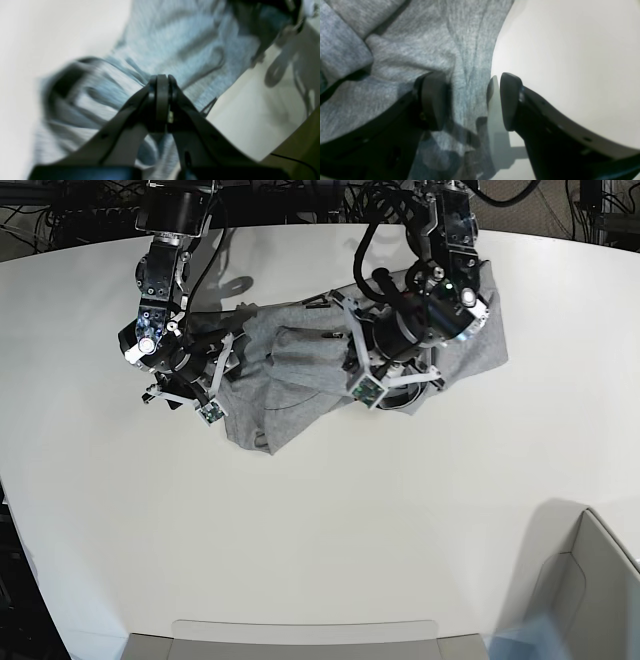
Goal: Fold the T-shirt properly
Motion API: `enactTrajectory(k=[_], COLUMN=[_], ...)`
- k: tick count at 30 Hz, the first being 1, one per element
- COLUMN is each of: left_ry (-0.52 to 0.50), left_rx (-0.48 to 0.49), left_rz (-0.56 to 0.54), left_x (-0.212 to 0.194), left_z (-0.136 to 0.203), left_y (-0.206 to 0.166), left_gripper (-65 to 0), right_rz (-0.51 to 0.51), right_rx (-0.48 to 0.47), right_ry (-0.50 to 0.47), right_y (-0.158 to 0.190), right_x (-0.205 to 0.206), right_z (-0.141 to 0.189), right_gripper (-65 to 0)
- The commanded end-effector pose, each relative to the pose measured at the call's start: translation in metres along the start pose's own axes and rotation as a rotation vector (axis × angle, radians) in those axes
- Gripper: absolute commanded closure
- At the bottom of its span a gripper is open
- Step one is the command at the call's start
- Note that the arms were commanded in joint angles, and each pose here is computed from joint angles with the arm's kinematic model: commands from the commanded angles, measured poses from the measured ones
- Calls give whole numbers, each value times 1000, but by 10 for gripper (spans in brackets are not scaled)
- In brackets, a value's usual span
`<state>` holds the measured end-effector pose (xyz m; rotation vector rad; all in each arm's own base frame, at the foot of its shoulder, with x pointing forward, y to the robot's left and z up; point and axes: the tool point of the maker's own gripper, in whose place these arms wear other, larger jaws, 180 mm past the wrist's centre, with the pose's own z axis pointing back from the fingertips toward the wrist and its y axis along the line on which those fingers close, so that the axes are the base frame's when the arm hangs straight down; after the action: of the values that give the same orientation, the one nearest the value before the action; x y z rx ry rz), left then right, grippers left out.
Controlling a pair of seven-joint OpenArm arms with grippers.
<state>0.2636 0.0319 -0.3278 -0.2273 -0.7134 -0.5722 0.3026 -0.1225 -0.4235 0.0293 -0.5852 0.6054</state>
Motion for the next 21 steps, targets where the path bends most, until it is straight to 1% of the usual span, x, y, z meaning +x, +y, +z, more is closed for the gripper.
enactTrajectory(k=[1, 2, 4, 6, 10, 13, 18, 21], left_ry=[23, 29, 40, 49, 37, 46, 96, 90], left_rx=[67, 103, 154, 205, 262, 250, 185, 177], left_rz=[46, 90, 137, 165, 211, 223, 238, 235], left_x=[-10, -16, -26, -35, -45, -52, -66, -63], left_z=[6, 10, 16, 23, 32, 26, 6, 5], left_y=[20, 33, 52, 71, 91, 91, 78, 75], left_gripper=[0, 0, 0, 0, 0, 0, 0, 0], right_rz=[32, 32, 31, 31, 31, 34, 35, 34], right_rx=[-3, -3, -2, -2, -2, 0, 2, 1], right_ry=[142, 142, 141, 141, 141, 141, 137, 136], right_y=[2, 2, 3, 3, 3, 3, 5, 4], right_x=[-32, -32, -32, -32, -32, -32, -30, -29], right_z=[-1, -1, -1, -1, -1, -1, -2, -1], right_gripper=[-338, -338, -338, -338, -338, -338, -338, -338])
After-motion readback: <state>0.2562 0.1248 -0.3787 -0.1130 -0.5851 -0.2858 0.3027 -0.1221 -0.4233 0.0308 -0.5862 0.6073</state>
